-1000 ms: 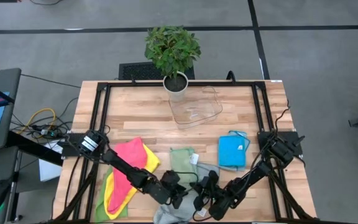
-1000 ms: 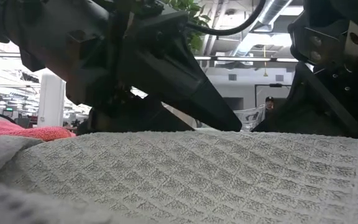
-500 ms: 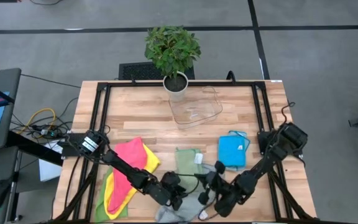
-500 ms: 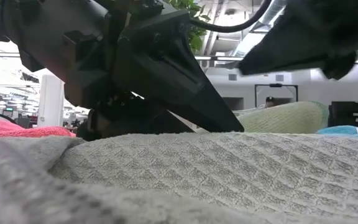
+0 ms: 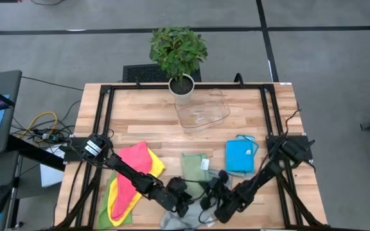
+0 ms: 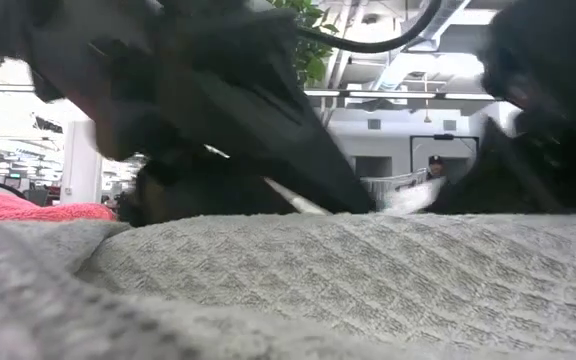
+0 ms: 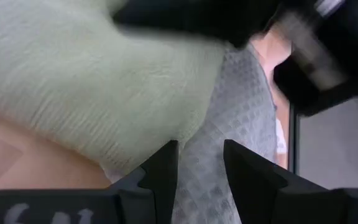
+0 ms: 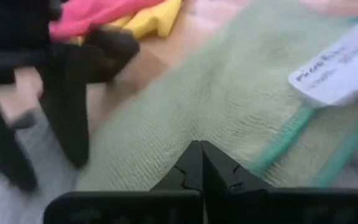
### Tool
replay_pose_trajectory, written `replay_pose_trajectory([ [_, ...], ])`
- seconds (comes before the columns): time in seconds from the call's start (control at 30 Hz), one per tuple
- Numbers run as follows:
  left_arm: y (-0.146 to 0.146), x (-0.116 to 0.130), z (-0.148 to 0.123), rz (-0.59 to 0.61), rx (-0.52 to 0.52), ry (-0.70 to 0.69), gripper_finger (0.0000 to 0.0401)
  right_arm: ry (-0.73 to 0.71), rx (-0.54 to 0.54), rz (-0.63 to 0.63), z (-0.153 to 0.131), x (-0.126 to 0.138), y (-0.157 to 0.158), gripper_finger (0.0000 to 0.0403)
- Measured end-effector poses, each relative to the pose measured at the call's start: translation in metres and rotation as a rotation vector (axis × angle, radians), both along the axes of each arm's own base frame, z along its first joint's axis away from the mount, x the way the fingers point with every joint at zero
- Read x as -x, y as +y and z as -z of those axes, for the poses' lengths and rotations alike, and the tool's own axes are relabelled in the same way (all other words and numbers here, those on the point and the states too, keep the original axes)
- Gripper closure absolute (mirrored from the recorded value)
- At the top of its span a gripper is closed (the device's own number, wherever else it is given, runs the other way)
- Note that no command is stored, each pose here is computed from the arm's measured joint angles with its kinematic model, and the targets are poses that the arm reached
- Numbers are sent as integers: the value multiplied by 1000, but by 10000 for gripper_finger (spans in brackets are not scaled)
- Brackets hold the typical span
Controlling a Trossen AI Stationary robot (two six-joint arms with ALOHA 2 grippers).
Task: Fold microfiber towels
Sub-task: Fold the light green microfiber cloth
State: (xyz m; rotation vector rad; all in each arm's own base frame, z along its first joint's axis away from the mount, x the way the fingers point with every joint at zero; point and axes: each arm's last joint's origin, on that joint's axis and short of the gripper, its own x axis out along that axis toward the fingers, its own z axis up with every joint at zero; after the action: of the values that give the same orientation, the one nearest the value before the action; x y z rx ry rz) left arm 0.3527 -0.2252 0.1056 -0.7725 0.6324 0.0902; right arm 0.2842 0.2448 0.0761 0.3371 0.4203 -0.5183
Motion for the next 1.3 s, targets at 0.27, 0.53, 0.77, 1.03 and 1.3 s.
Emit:
replay_pose_trajectory([
  [0.27, 7, 1, -41, -27, -21, -86, 276, -46, 12, 33, 35, 20, 17, 374],
  [0.53, 6, -3, -6, -87, -118, -79, 276, -24, 4, 27, 29, 13, 12, 385],
  [0.77, 7, -8, 22, -142, -125, -59, 276, -41, -28, 20, 22, 15, 16, 370],
  [1.03, 3, -4, 24, -69, -161, -40, 276, -91, 72, 22, -42, 35, 14, 385],
  [1.3, 1, -3, 24, -75, -156, -38, 276, -125, 185, 107, -42, 31, -5, 366],
])
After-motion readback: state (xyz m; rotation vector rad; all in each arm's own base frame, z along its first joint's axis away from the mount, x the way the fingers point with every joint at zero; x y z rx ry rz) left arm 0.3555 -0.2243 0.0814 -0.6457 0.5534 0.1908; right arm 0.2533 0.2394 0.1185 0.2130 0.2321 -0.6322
